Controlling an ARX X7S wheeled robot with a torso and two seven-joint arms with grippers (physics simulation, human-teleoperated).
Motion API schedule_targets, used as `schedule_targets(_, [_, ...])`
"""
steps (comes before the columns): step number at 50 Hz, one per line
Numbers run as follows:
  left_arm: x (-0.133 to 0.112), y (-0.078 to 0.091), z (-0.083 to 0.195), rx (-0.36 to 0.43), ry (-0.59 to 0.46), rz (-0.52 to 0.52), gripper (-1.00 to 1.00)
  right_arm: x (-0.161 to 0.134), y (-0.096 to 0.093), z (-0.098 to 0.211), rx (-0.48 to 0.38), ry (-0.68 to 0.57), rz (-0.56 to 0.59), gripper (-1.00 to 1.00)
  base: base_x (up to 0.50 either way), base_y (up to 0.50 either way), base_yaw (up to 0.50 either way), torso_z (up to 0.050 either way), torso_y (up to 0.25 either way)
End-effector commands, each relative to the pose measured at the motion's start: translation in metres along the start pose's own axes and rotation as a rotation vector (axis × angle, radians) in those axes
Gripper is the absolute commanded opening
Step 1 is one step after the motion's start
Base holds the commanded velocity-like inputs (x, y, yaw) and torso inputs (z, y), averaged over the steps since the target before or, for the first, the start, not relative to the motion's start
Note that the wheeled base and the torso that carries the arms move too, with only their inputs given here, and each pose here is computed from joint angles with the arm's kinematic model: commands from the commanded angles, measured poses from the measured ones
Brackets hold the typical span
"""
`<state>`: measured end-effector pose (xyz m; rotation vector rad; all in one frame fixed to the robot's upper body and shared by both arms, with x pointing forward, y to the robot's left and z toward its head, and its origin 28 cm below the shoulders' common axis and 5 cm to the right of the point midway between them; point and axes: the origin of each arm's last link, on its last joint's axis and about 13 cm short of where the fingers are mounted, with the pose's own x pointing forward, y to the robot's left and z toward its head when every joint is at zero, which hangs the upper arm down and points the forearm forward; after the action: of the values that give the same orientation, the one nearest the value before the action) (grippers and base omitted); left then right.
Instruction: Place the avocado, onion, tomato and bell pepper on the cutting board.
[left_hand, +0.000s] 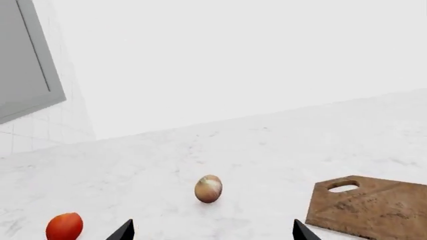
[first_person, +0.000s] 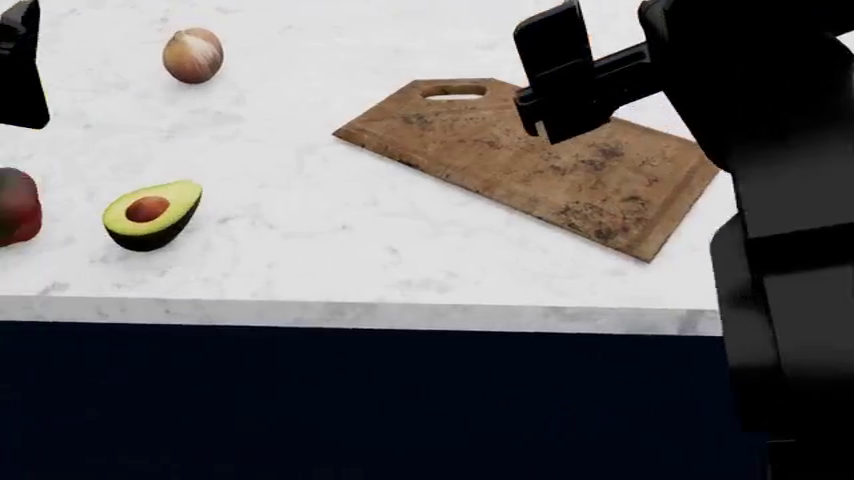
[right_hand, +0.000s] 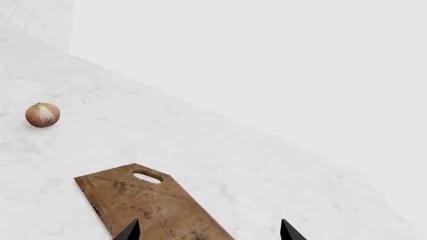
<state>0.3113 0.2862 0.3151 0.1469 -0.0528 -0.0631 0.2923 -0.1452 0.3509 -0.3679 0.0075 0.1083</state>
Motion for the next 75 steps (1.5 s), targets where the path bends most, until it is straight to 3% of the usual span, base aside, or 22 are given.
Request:
schedule_targets(1, [-0.002,0.008,0.016,-0.011,0.010,-0.010,1.00,-0.003,-0.003,0.016,0.002,-0.011,0.015,1.00,0.00,0.50,0.00,0.000,0.000])
schedule_targets(49, [-0.003,0.005,0.013,0.010,0.013,-0.019,1.00,-0.004,0.002,0.000,0.040,0.019,0.049,1.00,0.00,0.50,0.00,0.000,0.000])
schedule_targets(58, [-0.003,0.004,0.012,0.012,0.017,-0.021,1.00,-0.004,0.003,0.000,0.053,0.013,0.059,1.00,0.00,0.00,0.00,0.000,0.000])
schedule_targets(75, [-0.003,0.005,0.012,0.015,0.018,-0.023,1.00,-0.004,0.005,0.001,0.031,0.025,0.071,1.00,0.49,0.01,0.00,0.000,0.000])
